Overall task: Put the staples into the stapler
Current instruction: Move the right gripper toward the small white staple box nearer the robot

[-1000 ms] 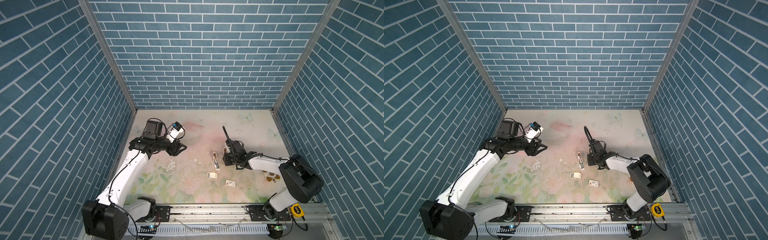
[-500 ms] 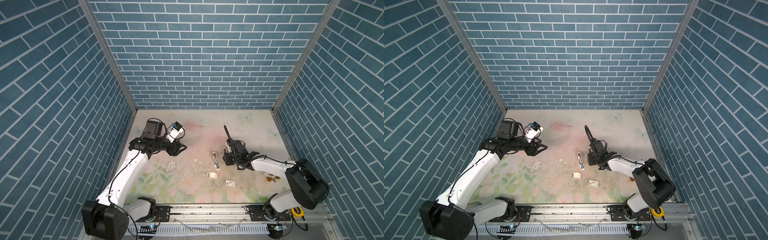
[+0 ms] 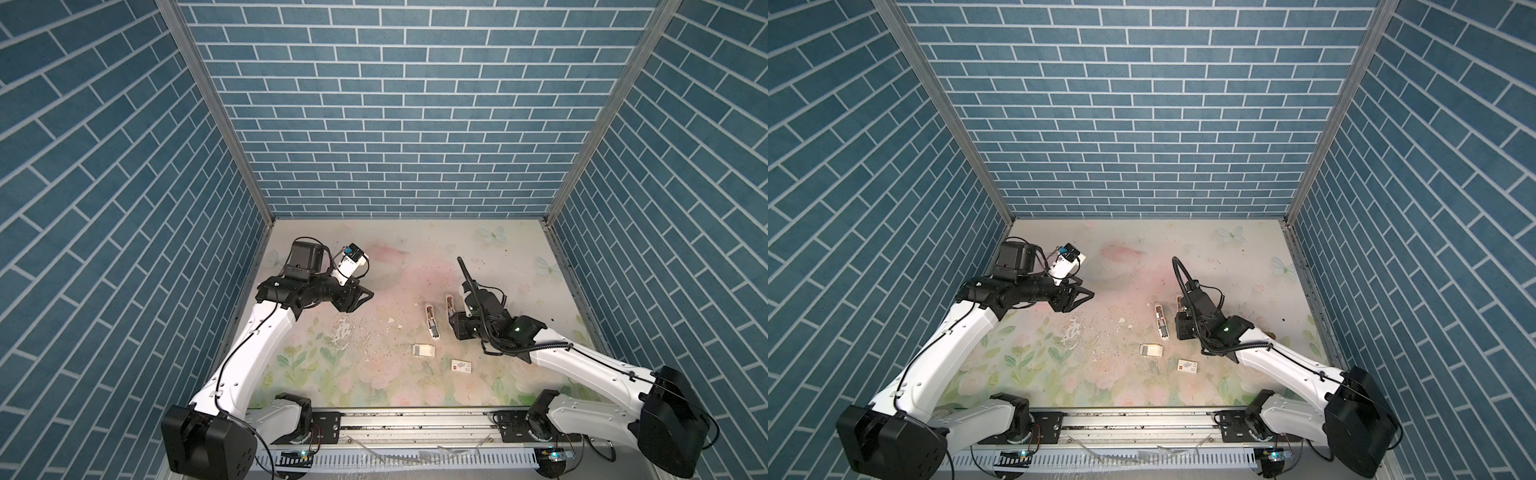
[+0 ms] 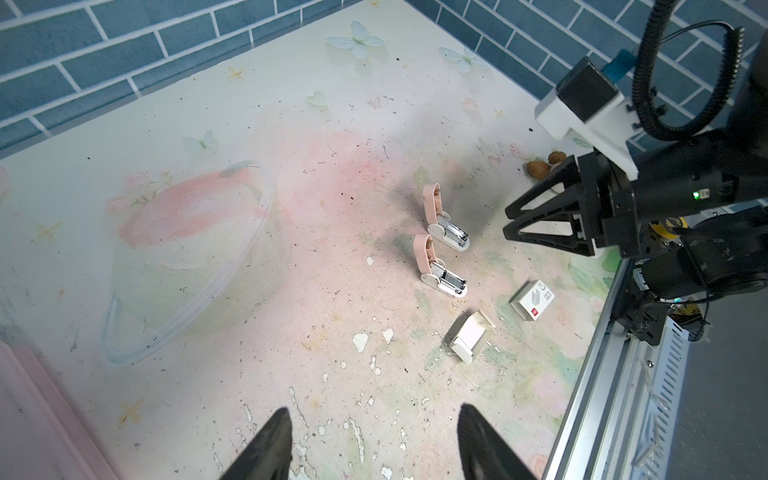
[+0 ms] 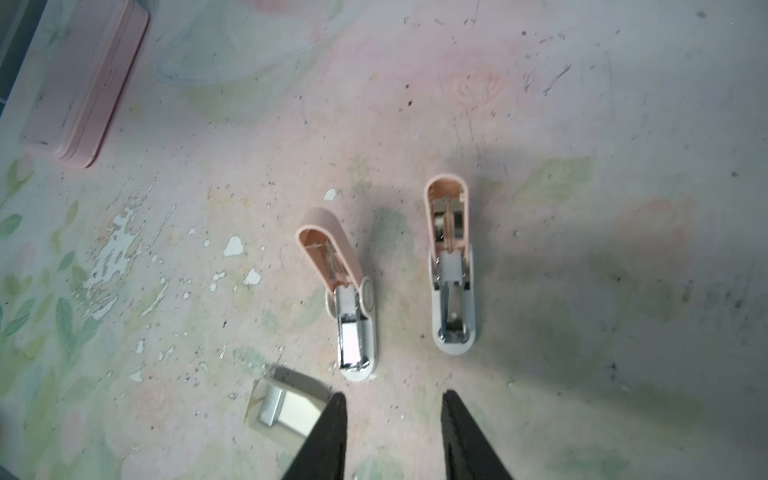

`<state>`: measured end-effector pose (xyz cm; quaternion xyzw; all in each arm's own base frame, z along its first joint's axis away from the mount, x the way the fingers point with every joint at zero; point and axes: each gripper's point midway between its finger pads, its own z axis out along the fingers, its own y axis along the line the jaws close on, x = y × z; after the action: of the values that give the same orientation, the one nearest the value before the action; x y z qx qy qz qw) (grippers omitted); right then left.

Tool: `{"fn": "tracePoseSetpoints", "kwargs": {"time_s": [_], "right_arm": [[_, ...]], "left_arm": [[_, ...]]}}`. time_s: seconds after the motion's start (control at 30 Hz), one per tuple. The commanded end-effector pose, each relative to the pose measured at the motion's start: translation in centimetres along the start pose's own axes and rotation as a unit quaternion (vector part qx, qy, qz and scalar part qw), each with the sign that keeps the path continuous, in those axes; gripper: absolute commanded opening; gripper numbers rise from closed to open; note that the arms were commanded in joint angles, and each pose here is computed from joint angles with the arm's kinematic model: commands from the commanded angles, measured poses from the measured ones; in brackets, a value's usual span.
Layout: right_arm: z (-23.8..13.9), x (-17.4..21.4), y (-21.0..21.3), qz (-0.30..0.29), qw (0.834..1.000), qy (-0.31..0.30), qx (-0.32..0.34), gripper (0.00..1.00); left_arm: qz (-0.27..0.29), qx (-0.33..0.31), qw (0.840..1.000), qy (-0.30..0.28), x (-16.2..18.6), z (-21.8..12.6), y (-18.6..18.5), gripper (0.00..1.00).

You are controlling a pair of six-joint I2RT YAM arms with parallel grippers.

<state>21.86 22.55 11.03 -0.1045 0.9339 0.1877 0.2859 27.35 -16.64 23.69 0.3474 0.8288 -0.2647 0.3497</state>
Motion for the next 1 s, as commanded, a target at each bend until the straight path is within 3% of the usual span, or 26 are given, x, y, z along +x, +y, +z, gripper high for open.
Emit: {"fn": "tracePoseSetpoints", "kwargs": {"time_s": [0.0, 0.13, 0.4, 0.97], "right_arm": [[-0.8, 0.9, 0.5, 0.061, 0.998, 0.01, 0.03, 0.37], [0.0, 2.3, 3.3, 0.081, 0.997, 0.017, 0.007, 0.31], [2.9, 4.2, 7.0, 0.065, 0.995, 0.063, 0.048, 0.29], [5.7, 6.2, 7.3, 0.09, 0.989, 0.087, 0.075, 0.29]], "left_arm": [[0.001, 0.003, 1.0, -0.005, -0.5, -0.1, 0.1, 0.65], [0.002, 0.008, 1.0, -0.007, -0.9, -0.3, -0.1, 0.65], [0.004, 0.02, 1.0, -0.01, -1.0, -0.8, -0.8, 0.65], [-0.004, 0.031, 0.999, -0.022, -1.2, -0.9, -1.3, 0.66]]}}
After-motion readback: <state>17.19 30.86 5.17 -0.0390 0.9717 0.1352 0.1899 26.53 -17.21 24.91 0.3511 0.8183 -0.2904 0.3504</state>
